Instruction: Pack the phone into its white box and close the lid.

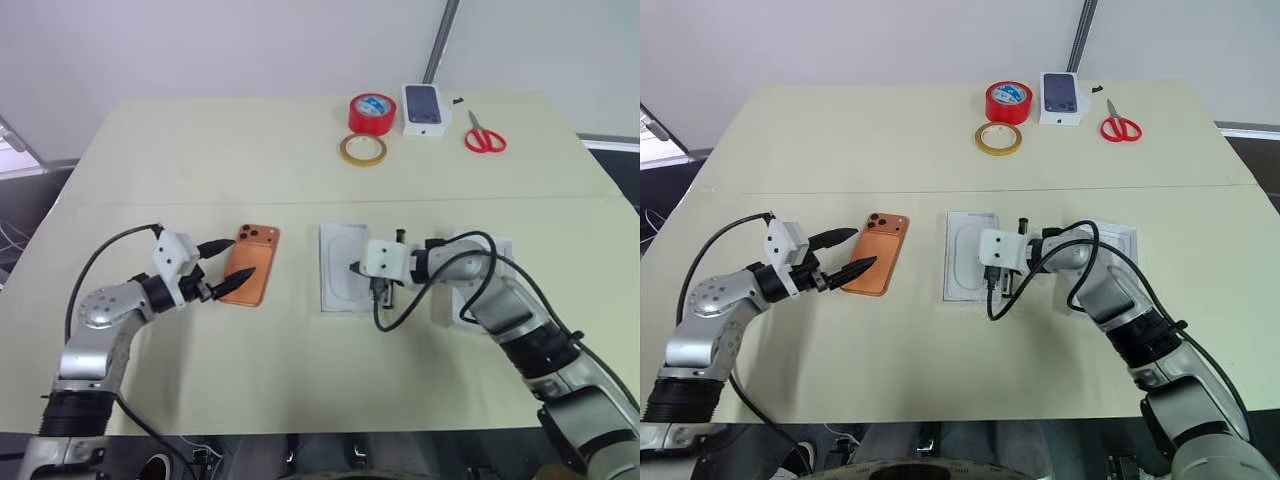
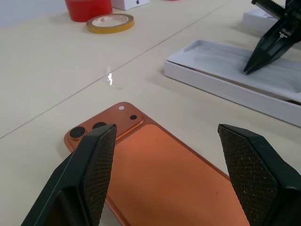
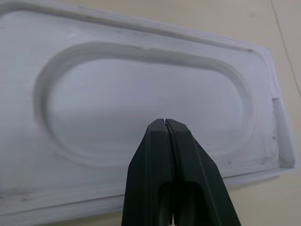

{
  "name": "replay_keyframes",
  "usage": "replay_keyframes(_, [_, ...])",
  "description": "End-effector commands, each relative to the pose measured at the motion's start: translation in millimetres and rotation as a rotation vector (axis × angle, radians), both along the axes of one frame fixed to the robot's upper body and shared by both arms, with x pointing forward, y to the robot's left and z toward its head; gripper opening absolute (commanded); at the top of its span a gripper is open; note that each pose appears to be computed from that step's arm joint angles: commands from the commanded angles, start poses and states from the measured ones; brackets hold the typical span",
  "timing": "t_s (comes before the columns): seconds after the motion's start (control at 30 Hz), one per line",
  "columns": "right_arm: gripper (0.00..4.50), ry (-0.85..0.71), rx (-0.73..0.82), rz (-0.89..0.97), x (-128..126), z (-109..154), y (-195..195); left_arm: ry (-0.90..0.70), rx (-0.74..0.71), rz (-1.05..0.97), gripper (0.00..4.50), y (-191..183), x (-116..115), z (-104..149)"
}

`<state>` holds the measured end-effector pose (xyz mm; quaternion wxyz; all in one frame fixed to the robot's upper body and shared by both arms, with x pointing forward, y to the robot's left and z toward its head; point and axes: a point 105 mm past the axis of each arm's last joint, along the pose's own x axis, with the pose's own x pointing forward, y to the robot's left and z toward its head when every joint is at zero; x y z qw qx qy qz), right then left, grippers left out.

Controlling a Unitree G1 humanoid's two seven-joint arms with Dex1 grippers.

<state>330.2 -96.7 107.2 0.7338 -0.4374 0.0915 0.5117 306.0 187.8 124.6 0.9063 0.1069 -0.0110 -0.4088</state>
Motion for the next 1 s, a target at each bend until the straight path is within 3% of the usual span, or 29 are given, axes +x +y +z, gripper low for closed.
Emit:
replay_keyframes(0.03, [0.05, -0.011, 0.027, 0.015, -2, 3, 8, -0.044, -0.012, 0.003, 3.62, 1, 3, 12])
replay_keyframes(0.2, [0.05, -0.002, 0.162, 0.001, -2, 16, 27, -0.039, -0.012, 0.006, 3.62, 1, 6, 12])
replay_keyframes(0.43, [0.05, -0.077, 0.166, -0.026, 8, 21, 26, 0.035, -0.062, 0.065, 3.62, 10, 16, 12])
replay_keyframes(0.53, [0.05, -0.132, 0.211, -0.035, 16, 35, 33, 0.223, -0.157, 0.132, 3.62, 23, 25, 4])
replay_keyframes(0.63, [0.05, -0.126, 0.316, -0.018, 20, 57, 49, 0.466, -0.158, 0.174, 3.62, 37, 23, -12])
replay_keyframes(0.73, [0.05, -0.117, 0.37, 0.04, 20, 70, 77, 0.593, -0.215, 0.162, 3.62, 46, 20, -8])
replay_keyframes(1.0, [0.05, -0.059, 0.141, 0.18, 16, 22, 127, 0.836, -0.285, 0.151, 3.62, 52, 22, -17])
